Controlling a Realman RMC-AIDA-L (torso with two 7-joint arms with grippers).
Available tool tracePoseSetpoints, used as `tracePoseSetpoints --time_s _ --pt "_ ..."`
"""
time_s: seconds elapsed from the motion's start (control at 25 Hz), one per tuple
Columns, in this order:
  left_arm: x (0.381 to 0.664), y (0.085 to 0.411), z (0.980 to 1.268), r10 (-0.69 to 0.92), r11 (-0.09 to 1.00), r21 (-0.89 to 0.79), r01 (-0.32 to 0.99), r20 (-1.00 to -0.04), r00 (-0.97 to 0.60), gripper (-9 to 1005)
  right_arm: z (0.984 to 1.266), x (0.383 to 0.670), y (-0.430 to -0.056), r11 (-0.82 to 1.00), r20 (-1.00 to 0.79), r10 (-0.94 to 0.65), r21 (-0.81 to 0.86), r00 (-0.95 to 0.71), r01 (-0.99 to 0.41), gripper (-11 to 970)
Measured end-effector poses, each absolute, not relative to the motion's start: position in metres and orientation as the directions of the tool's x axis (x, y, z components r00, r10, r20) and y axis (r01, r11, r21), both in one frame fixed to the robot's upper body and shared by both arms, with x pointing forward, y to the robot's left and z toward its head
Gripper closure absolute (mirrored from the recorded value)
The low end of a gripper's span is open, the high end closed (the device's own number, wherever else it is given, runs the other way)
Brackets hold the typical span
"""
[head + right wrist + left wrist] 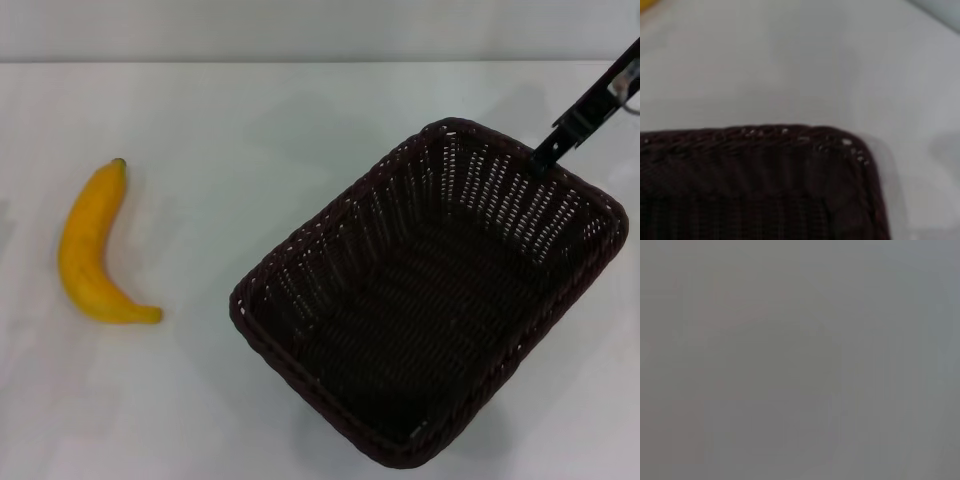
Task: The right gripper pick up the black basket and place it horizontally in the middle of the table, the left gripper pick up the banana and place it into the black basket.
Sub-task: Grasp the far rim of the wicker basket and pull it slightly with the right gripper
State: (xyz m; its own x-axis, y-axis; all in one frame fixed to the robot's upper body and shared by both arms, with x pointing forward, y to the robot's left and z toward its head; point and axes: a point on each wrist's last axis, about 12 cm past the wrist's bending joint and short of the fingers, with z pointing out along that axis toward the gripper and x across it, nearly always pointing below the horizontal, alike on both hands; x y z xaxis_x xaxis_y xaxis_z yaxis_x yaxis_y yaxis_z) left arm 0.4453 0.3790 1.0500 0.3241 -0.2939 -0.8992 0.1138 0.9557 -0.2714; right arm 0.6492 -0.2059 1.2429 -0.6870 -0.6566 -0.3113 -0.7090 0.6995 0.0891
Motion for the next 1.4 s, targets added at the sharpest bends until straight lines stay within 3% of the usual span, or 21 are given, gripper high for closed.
tracePoseSetpoints --time_s 0.72,1.0,1.4 --pt "0.450 0.377 1.050 -0.293 0.956 -0.269 0.119 -0.901 0.319 108 1.204 0.654 -0.172 0.688 -0.178 -0.708 0.042 -0.683 -0.724 275" --pt "0.451 0.377 1.051 -0.291 0.956 -0.266 0.120 -0.902 0.319 108 1.201 0.654 -0.165 0.673 -0.152 -0.730 0.007 -0.666 -0.739 278" --pt "0.451 0.378 1.051 -0.282 0.959 -0.259 0.113 -0.902 0.326 109 1.205 0.654 -0.160 0.685 -0.140 -0.720 0.006 -0.679 -0.728 669"
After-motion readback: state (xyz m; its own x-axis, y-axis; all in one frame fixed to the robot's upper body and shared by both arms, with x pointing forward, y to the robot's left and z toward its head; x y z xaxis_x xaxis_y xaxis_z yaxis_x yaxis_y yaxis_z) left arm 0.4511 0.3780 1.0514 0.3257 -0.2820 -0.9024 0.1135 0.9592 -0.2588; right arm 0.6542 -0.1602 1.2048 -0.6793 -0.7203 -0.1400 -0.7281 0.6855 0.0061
